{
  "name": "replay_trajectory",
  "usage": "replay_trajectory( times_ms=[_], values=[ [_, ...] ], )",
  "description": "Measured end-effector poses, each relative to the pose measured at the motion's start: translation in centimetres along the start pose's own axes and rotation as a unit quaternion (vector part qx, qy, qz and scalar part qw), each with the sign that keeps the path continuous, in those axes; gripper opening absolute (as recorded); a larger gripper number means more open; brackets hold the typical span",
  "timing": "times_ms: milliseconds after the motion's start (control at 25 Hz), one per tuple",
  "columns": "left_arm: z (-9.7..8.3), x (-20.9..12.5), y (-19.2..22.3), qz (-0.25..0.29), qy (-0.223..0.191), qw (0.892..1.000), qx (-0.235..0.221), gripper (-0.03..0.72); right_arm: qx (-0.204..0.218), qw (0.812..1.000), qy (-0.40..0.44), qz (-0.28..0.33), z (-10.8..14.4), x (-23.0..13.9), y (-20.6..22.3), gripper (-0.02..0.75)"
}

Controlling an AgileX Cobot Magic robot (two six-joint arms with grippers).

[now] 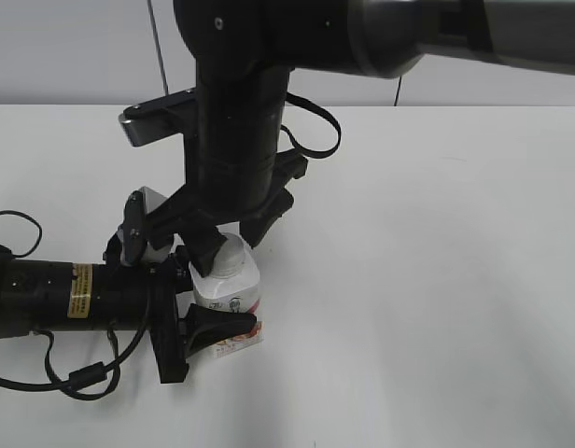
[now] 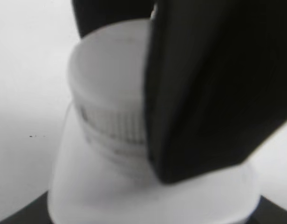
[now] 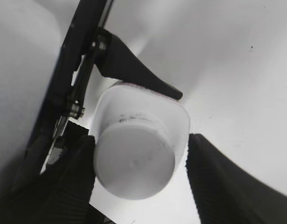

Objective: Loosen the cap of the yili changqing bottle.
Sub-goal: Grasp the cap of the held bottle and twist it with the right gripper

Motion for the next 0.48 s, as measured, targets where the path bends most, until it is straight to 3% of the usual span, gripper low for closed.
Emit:
replay_trajectory(
  times_ms=[200, 360, 480],
  values=[
    [0.0, 0.0, 0.0, 0.0, 0.0, 1.0, 0.0, 0.413, 0.003, 1.0, 0.001, 0.002, 0.08, -0.04, 0.0, 0.398],
    [0.0, 0.0, 0.0, 0.0, 0.0, 1.0, 0.0, 0.413, 0.004, 1.0, -0.008, 0.001, 0.11, -0.04, 0.0, 0.391],
    [0.0, -0.01, 0.0, 0.0, 0.0, 1.0, 0.0, 0.413, 0.006, 0.997, -0.073, 0.005, 0.14, -0.13, 0.0, 0.391]
  ],
)
Point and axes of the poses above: a point on each arm's last joint axis where the gripper is mounted, y pointing out along that axis toward the gripper, z along the wrist's bending axis when the last joint is at zero, x = y × z, the point moved 4 cm from there along y, pointing out along that axis toward the gripper, and after that the axes turned 15 degrees about y, right-handed, at the moved point
